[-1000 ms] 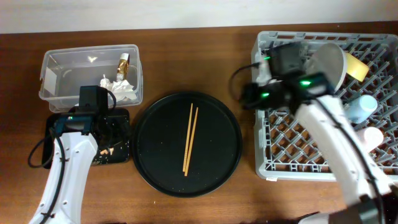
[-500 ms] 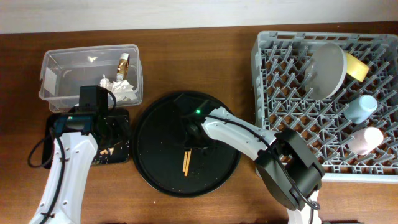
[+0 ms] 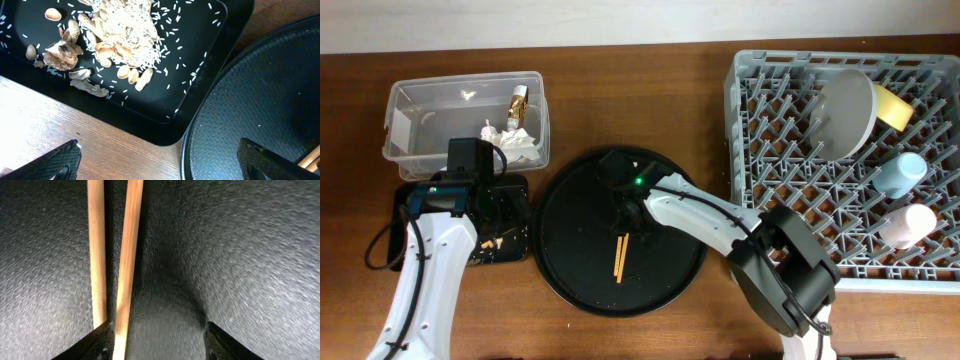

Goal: Sort waste into correct bins and load items into the dishwasher rack
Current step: 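Carry the chopstick with the right gripper into the rack's left side, then return the right gripper to the round tray and grasp the second chopstick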

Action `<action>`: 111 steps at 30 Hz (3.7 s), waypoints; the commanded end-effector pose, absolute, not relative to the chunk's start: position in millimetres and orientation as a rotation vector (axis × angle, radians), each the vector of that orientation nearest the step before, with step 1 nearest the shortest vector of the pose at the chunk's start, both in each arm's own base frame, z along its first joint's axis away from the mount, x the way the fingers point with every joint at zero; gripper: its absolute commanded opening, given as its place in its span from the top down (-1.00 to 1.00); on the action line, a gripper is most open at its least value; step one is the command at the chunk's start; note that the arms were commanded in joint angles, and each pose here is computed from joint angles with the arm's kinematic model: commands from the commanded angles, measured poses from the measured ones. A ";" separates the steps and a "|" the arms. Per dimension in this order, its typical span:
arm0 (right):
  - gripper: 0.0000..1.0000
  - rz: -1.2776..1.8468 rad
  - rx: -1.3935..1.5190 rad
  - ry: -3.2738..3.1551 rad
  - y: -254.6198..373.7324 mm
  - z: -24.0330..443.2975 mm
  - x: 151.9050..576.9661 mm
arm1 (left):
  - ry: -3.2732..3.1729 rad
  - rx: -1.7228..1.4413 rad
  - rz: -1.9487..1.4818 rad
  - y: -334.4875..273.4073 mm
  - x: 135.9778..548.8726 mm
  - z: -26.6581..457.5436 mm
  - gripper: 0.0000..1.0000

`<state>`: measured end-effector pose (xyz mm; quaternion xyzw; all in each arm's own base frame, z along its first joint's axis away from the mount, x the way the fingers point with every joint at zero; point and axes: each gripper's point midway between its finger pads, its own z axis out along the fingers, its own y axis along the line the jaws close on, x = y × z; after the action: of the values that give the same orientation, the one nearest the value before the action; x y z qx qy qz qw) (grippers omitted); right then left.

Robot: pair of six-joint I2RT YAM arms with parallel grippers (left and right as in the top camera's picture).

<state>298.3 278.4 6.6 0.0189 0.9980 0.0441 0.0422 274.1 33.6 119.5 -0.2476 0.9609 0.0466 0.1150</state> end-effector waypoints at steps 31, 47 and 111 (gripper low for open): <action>0.92 0.047 0.078 2.846 78.0 171.9 333.6 | 2.806 -0.743 0.143 34.7 270.9 122.8 -0.99; 0.12 0.091 0.166 3.074 42.6 107.9 324.5 | 2.807 -0.743 0.143 34.8 270.7 122.7 -0.99; -0.07 0.340 -0.891 2.960 297.1 71.1 251.9 | 2.808 -0.743 0.144 34.9 270.7 122.6 -0.99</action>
<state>265.2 280.9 87.3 -0.2599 0.9589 0.1087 0.0338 271.3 33.5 119.0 -0.2473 0.9616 0.0476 0.1094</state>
